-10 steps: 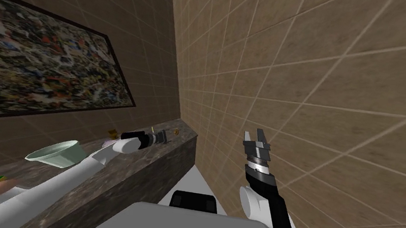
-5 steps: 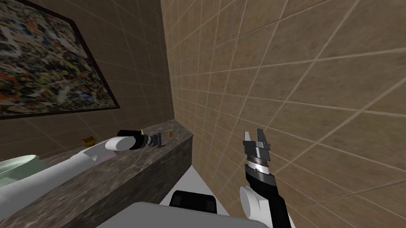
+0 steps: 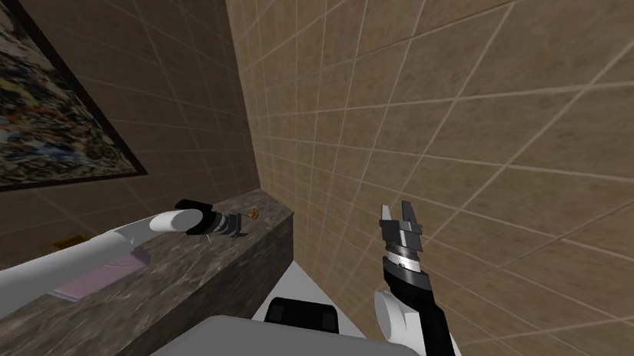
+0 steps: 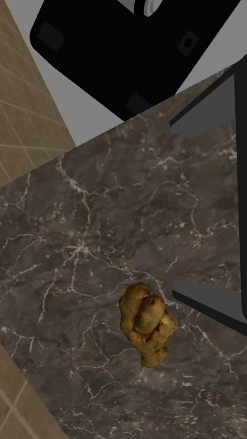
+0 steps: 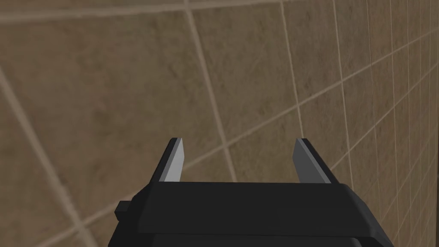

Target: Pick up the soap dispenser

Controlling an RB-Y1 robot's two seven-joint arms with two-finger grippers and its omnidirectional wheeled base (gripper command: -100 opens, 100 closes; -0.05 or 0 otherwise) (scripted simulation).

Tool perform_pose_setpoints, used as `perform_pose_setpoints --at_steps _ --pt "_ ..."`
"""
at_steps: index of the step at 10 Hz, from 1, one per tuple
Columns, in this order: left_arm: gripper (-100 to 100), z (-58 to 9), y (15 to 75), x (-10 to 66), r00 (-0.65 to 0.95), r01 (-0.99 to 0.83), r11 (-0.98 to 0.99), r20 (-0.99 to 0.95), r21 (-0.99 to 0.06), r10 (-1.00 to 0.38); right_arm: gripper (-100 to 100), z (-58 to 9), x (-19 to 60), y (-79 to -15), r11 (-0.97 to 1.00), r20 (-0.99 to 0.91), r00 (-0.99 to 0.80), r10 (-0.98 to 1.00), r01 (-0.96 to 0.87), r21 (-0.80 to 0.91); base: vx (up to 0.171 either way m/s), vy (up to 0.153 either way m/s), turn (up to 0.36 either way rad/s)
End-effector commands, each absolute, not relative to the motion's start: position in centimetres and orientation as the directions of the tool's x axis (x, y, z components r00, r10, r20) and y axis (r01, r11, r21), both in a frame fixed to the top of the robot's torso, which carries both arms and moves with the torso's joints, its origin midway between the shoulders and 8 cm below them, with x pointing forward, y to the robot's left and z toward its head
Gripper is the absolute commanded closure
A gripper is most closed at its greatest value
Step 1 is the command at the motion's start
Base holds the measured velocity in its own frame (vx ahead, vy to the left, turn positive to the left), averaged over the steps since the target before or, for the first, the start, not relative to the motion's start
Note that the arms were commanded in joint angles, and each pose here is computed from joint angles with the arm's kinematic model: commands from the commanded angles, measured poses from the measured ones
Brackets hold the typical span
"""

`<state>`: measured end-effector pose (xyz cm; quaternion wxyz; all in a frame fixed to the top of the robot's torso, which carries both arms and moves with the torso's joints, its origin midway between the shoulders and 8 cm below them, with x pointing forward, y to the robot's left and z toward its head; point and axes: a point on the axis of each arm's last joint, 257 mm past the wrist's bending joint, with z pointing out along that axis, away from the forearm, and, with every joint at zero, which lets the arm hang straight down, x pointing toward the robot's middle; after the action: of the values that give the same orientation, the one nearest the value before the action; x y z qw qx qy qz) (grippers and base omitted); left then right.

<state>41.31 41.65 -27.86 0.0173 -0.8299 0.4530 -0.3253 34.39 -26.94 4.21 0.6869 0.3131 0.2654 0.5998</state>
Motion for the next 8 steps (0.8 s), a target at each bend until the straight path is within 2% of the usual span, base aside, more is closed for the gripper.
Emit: perform_pose_setpoints --at_steps 1,3,4,5,6,7,8 --pt "-100 -28.9 43.8 39.4 0.468 -0.737 -0.630 0.488 -0.244 -0.737 0 4.2 34.4 -26.9 0.084 0.011 0.140 0.990 -0.658 0.748 0.027 0.028 -0.248" --pt "-100 -28.2 44.5 39.2 0.473 -0.739 -0.628 0.475 -0.245 -0.742 0 4.2 34.4 -26.9 0.084 0.011 0.140 0.990 -0.658 0.748 0.015 0.022 -0.079" --pt "-100 -29.0 46.2 37.2 0.549 -0.724 -0.666 0.437 -0.177 -0.713 0 4.2 34.4 -26.9 0.084 0.011 0.140 0.990 -0.658 0.748 0.020 0.021 -0.283" --pt "-100 -28.5 46.7 37.3 0.549 -0.724 -0.664 0.428 -0.185 -0.718 0 4.2 34.4 -26.9 0.084 0.011 0.139 0.990 -0.658 0.748 0.017 0.033 -0.159" --pt "-100 -29.3 48.3 35.2 0.621 -0.699 -0.705 0.388 -0.119 -0.681 0 4.2 34.4 -26.9 0.085 0.011 0.140 0.990 -0.658 0.748 0.018 0.042 -0.190" --pt "-100 -28.6 49.0 35.2 0.621 -0.700 -0.702 0.375 -0.132 -0.689 0 4.2 34.4 -26.9 0.084 0.011 0.140 0.990 -0.658 0.748 0.018 0.040 -0.133" --pt "-100 -29.3 50.2 33.1 0.687 -0.664 -0.744 0.337 -0.067 -0.644 0 4.2 34.4 -26.9 0.085 0.011 0.140 0.990 -0.658 0.748 0.021 0.047 -0.291"
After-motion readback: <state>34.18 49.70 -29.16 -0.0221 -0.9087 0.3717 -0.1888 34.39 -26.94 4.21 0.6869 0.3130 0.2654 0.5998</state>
